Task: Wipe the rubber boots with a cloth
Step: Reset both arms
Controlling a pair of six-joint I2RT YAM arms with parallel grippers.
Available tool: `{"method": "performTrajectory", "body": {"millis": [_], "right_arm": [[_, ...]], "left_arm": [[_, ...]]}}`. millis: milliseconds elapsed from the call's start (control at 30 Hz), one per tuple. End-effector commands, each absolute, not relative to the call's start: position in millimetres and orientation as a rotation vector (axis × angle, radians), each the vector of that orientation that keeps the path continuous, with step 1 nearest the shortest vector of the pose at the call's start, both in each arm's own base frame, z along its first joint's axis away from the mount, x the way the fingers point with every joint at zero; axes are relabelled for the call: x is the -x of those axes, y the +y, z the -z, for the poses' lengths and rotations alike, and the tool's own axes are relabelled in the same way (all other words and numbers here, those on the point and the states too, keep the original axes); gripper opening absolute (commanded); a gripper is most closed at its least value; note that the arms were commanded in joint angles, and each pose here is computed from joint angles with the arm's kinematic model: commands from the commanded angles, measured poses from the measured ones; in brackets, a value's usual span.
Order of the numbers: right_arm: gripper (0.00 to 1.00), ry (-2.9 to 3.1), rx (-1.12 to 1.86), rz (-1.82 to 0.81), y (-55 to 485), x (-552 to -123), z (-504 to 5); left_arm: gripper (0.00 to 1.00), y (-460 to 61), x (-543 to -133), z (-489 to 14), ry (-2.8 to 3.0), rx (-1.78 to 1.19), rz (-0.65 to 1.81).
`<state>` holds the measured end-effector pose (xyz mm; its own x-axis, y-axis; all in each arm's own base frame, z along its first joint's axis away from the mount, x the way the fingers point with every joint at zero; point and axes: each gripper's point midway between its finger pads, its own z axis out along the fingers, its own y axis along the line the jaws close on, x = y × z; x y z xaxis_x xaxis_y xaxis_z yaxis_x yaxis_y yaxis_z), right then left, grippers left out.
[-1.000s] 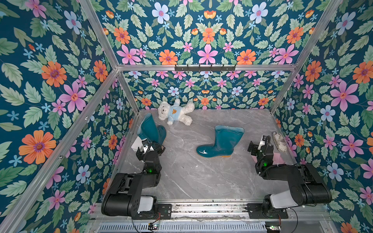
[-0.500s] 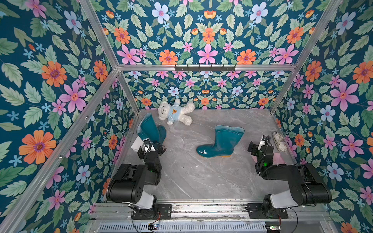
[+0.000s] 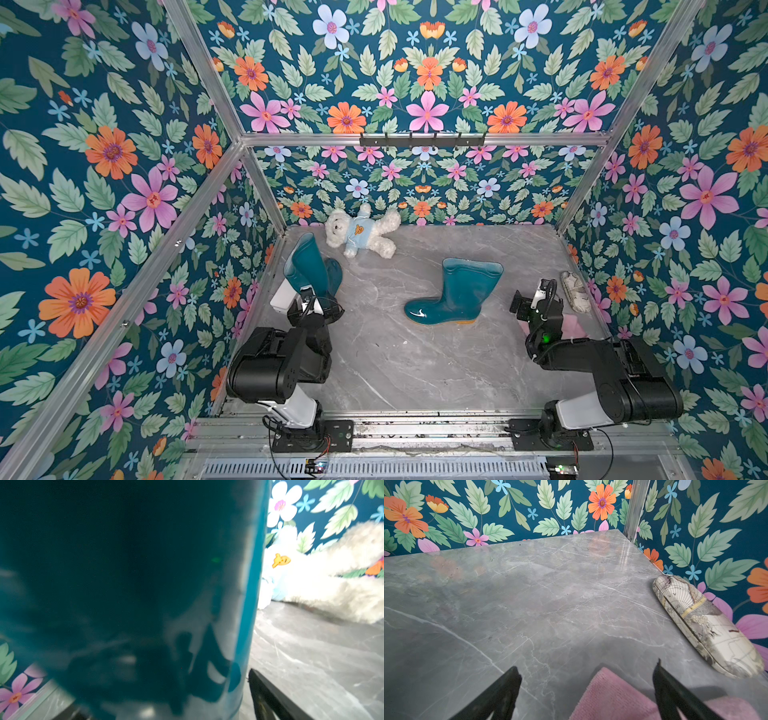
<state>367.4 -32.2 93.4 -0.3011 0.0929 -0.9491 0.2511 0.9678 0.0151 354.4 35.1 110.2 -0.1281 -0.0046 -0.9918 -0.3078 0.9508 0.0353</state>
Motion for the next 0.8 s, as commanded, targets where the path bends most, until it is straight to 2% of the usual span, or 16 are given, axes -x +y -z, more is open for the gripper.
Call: {"method": "performTrajectory", "body": {"millis": [0,167,767], "right_arm": [[0.99,1.837,-0.249,0.154,-32,-370,-103],[0.99,1.838,-0.25,0.154,-32,-371,-103],[0.99,1.838,-0.248,0.154,-32,-371,-103]], "left_arm": [[0.99,33,-359,-124,1.637,0.227,-0.234],[0.99,39,-381,-114,1.723,0.251,-0.242],[0.99,40,-379,-114,1.718,0.252,-0.241]]}}
